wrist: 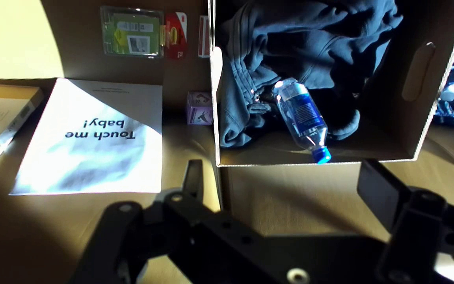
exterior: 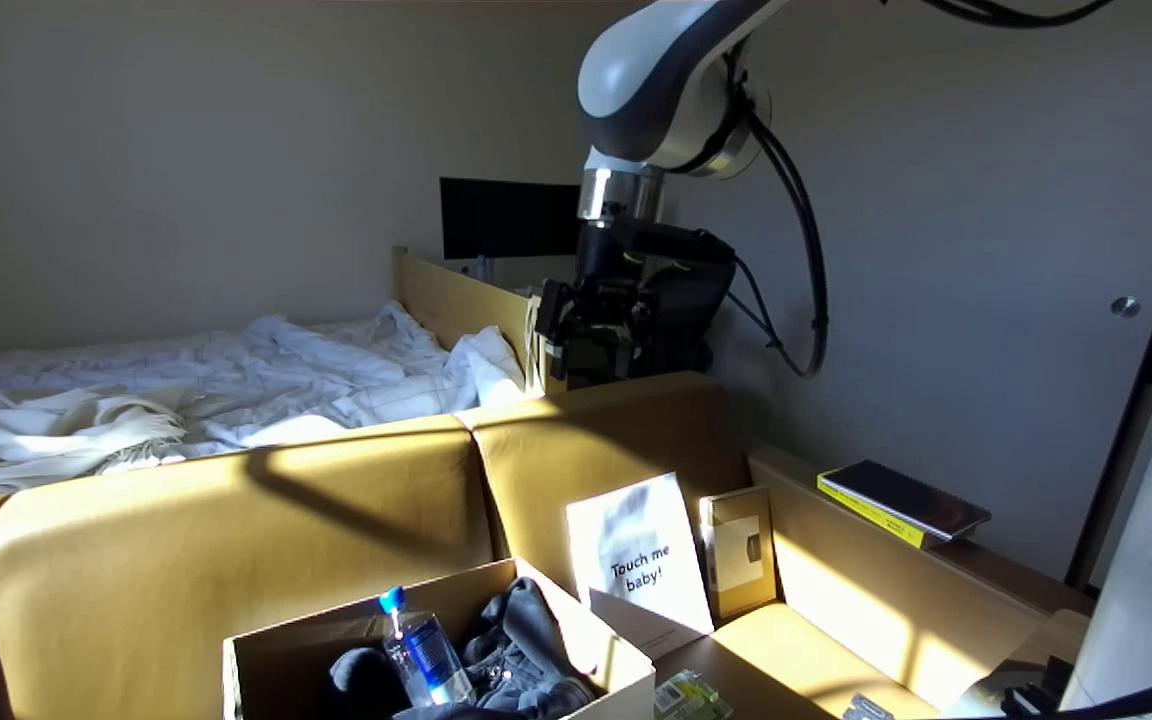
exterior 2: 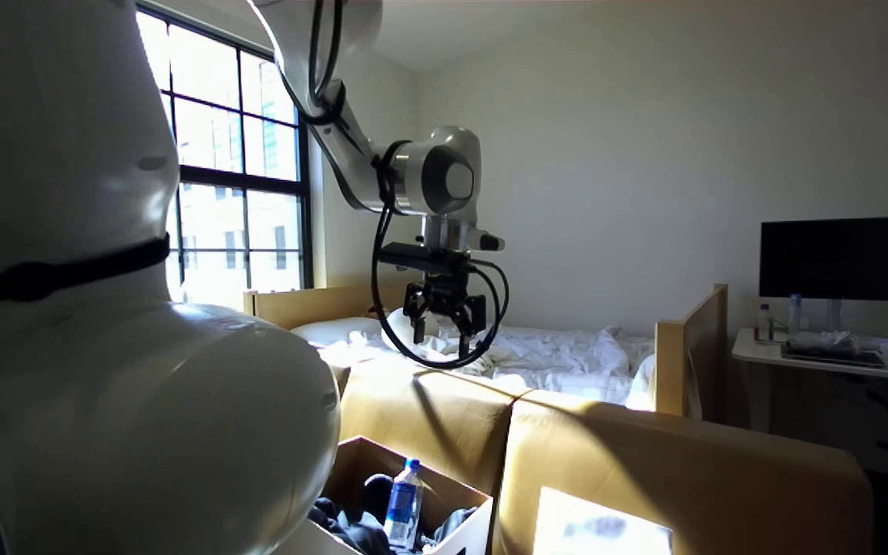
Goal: Remove the bottle out of the box
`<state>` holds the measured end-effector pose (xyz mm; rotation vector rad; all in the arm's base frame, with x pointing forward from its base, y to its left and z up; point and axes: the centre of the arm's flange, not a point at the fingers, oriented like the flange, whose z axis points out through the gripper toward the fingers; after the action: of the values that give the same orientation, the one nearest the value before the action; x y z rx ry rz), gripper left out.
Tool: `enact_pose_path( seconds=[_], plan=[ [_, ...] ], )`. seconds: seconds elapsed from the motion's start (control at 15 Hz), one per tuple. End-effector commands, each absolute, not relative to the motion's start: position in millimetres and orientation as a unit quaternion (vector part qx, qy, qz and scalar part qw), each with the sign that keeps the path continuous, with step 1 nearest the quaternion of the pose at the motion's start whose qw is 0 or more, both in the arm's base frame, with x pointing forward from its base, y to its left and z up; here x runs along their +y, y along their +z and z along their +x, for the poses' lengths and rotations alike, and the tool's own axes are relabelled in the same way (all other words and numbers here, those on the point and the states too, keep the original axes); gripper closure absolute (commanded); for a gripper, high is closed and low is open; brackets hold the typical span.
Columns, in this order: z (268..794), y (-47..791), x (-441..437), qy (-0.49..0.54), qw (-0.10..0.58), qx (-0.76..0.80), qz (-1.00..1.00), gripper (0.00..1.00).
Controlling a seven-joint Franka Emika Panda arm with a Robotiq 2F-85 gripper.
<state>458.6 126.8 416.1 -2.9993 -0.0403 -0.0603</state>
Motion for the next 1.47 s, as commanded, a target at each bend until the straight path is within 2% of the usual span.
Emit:
enact_pose_path(
  seconds=[0.0,0.4,0.53,0.93,1.2,1.4],
  plan=[
    [480,359,161,0.037,0.098,-0.054,-0.993,0.00],
    [475,346,164,0.054,0.092,-0.051,-0.993,0.00],
    [469,371,176,0.011,0.084,-0.026,-0.996,0.00],
    [556,349,256,0.056,0.055,-0.064,-0.995,0.00],
    [608,284,264,0.070,-0.040,-0.053,-0.995,0.00],
    [643,231,291,0.095,-0.061,-0.080,-0.990,0.00]
  ],
)
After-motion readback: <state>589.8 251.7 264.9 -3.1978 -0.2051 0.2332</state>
